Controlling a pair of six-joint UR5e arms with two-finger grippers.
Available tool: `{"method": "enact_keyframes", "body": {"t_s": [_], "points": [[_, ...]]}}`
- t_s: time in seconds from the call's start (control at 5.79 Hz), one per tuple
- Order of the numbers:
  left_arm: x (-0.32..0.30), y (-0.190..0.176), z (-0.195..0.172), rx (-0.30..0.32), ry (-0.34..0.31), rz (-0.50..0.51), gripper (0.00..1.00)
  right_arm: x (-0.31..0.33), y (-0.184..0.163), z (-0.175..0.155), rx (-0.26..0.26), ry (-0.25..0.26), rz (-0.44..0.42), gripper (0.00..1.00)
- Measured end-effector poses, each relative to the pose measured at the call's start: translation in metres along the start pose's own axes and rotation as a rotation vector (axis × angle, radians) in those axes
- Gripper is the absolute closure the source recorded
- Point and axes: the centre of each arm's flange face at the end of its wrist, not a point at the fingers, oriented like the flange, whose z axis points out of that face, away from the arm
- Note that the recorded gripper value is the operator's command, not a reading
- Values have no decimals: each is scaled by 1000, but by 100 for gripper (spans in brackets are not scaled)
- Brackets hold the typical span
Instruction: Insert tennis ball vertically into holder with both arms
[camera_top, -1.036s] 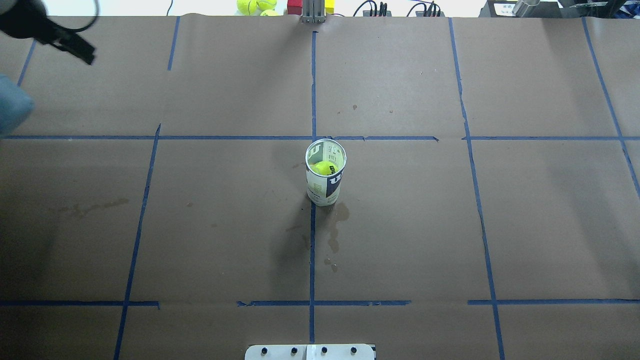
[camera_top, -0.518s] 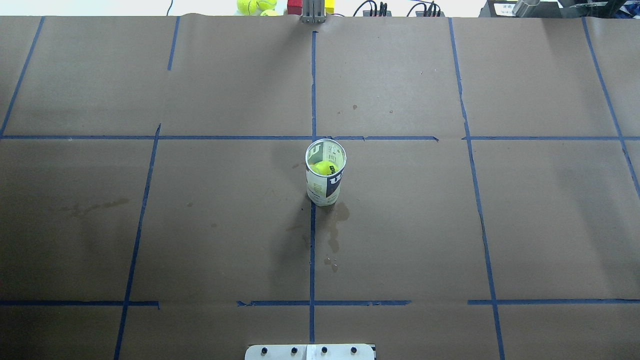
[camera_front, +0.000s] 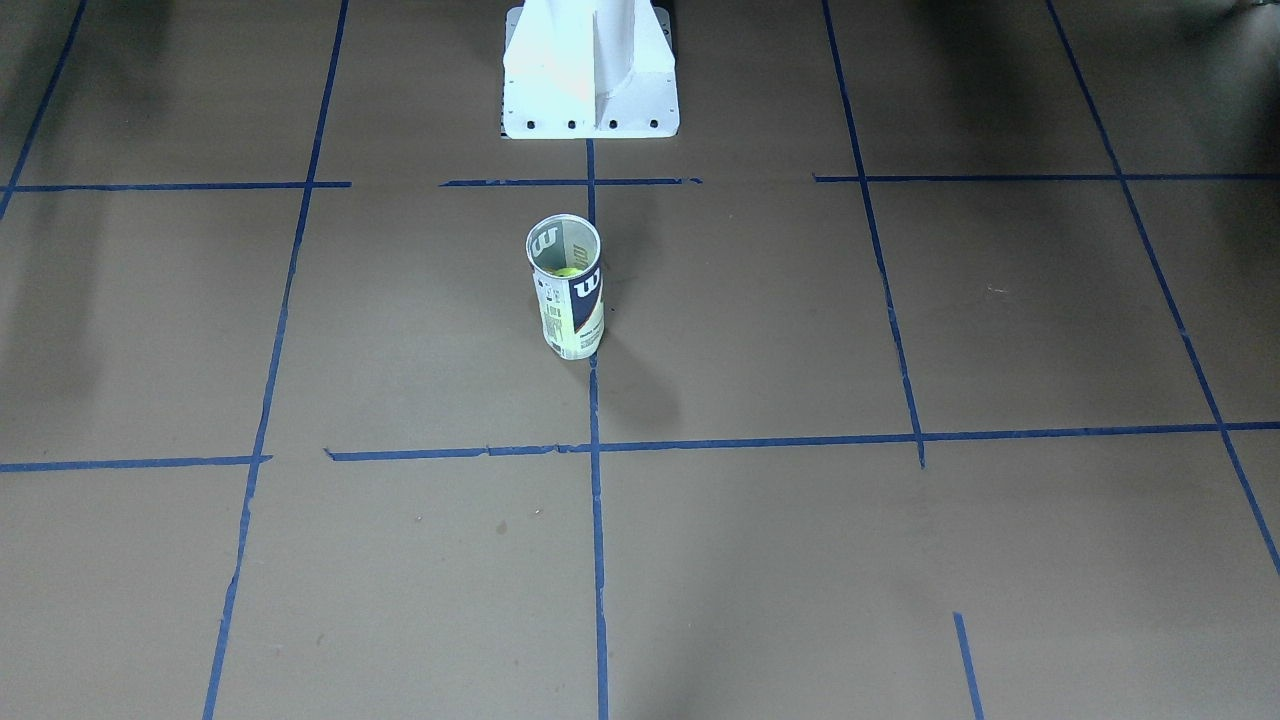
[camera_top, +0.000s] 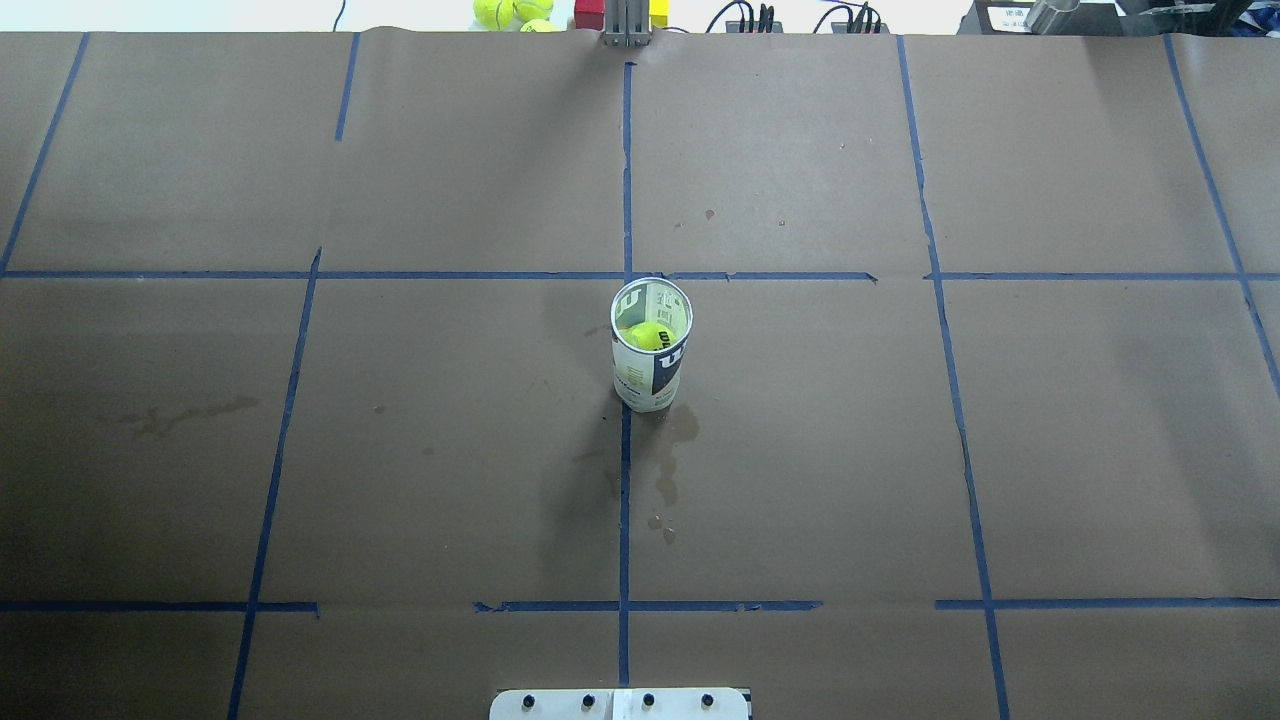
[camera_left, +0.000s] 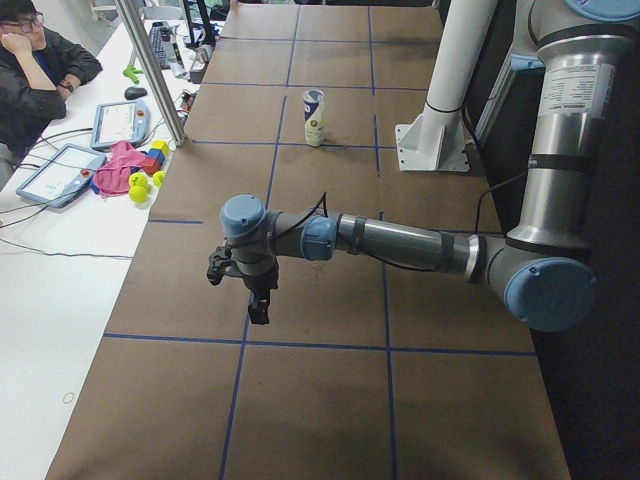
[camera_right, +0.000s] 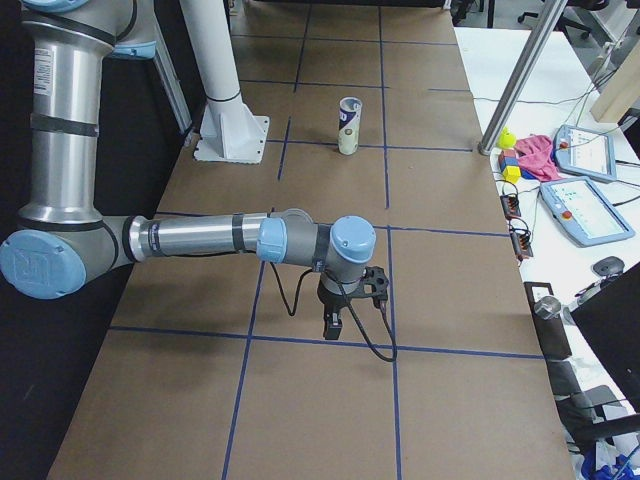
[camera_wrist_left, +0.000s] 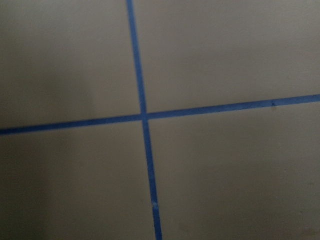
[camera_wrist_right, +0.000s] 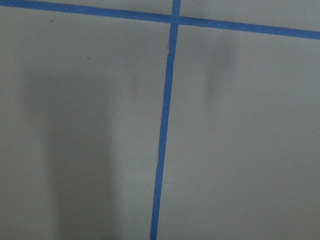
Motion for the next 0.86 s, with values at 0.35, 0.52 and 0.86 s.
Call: {"method": "enact_keyframes", "body": {"t_s": [0.35,0.52,0.86], "points": [[-21,28,1,7,56,-1,0,-2,-2,-2,4,0,-4,0],[-20,30,-1,15,64,9,0,-3,-4,-3,5,0,-6,0],[-15,30,-6,29,65,28,0,-3,-3,-2,5,-8,-5,0]]}}
